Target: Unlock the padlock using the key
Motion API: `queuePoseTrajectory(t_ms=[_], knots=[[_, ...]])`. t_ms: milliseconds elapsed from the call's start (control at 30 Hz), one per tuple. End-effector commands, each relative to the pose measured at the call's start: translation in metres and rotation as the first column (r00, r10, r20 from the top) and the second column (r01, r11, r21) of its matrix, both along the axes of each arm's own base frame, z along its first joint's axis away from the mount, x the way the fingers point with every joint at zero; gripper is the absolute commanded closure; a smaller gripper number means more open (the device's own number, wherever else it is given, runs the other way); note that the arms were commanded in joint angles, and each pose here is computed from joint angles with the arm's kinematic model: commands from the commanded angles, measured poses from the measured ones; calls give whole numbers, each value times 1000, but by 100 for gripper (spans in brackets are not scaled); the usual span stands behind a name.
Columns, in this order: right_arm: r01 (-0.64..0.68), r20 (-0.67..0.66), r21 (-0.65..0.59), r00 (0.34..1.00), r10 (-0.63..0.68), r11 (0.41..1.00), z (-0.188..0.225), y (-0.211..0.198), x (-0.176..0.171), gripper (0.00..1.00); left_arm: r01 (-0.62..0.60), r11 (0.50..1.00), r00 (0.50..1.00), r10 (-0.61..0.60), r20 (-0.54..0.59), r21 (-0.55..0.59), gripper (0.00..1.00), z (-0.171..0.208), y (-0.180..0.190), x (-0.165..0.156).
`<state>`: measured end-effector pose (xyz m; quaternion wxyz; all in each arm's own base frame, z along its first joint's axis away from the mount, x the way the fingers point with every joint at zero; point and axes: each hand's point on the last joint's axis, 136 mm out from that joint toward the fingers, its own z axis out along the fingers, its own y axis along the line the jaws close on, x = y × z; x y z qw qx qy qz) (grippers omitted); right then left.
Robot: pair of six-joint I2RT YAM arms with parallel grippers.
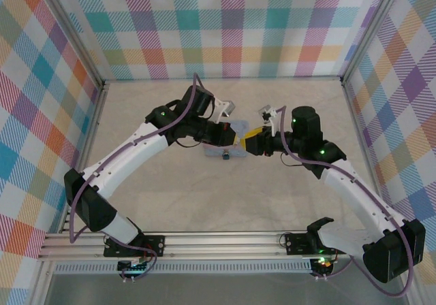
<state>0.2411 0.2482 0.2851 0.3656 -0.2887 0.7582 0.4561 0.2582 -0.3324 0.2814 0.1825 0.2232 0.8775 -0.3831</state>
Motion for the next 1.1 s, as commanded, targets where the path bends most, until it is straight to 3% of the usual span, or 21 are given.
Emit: queuePoseTrajectory(t_ms=[0,133,400,700,1067], knots=[[-71,23,-9,997,71,997,1,3,-12,51,23,999,1000,-23,11,-24,100,11,1,-1],[-81,25,-5,996,82,997,-2,5,-12,48,40,998,999,-40,4,-41,100,15,-1,-3],[-152,17,-13,988,152,988,-2,14,-21,54,57,996,998,-58,-9,-65,100,19,-5,-6],[-128,52,-20,990,128,992,3,15,-17,58,81,993,995,-85,-48,-82,100,16,-11,-9],[-150,35,-29,988,151,988,3,23,-14,86,105,991,992,-111,-63,-89,99,14,-14,-13]])
